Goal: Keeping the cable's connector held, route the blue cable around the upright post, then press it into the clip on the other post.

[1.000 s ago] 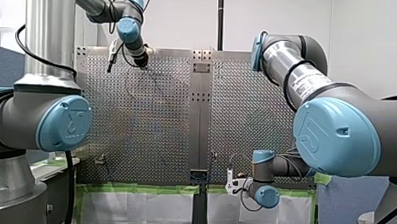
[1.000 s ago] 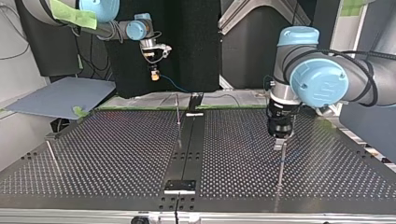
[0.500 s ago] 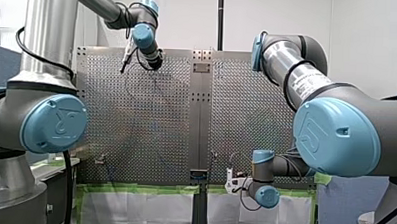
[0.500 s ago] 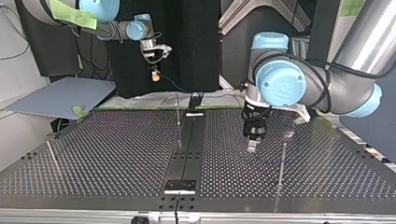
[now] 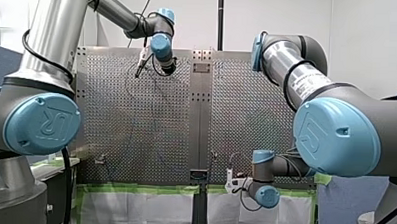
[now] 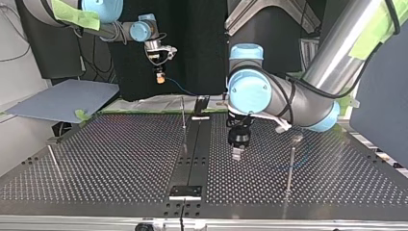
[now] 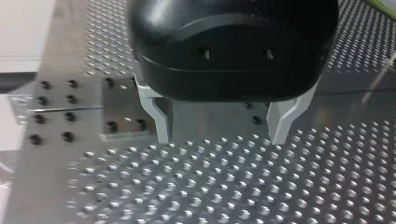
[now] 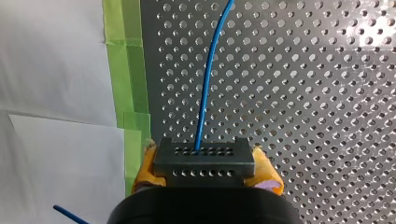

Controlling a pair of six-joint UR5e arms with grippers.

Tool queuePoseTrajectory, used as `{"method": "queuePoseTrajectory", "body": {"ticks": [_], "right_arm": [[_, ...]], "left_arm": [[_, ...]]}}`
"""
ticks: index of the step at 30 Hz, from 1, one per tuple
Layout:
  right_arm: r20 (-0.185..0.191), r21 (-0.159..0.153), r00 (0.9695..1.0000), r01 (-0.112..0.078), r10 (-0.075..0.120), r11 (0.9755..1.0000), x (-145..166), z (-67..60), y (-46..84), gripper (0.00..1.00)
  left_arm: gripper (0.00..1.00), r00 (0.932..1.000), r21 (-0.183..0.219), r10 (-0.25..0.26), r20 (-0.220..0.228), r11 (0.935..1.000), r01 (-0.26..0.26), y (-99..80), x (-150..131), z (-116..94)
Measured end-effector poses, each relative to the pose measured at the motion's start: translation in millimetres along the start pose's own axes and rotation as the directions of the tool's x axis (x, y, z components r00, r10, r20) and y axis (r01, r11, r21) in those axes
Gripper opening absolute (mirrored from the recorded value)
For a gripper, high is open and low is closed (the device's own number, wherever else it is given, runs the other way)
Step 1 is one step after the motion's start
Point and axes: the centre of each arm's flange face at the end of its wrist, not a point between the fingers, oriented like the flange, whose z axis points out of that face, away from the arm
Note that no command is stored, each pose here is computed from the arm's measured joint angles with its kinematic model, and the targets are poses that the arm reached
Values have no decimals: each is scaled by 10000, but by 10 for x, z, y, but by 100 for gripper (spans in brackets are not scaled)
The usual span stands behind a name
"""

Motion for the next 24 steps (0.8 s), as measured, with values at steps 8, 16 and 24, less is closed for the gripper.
{"method": "queuePoseTrajectory", "body": {"ticks": [8, 16, 24], "right_arm": [[6, 4, 10000, 0, 0, 10000, -3, -1, 0, 0], [8, 33, 10000, 0, 0, 10000, -7, -2, -4, 0], [-9, 47, 10000, 1, -1, 10000, -12, -3, -5, 0]], "left_arm": [[99, 9988, -701, 411, -276, 9966, -430, -41, 250, 229], [99, 9964, -1443, 717, -454, 9865, -776, 69, 287, 284], [99, 9916, -2100, 999, -825, 9709, -1153, 104, 413, 362]]}}
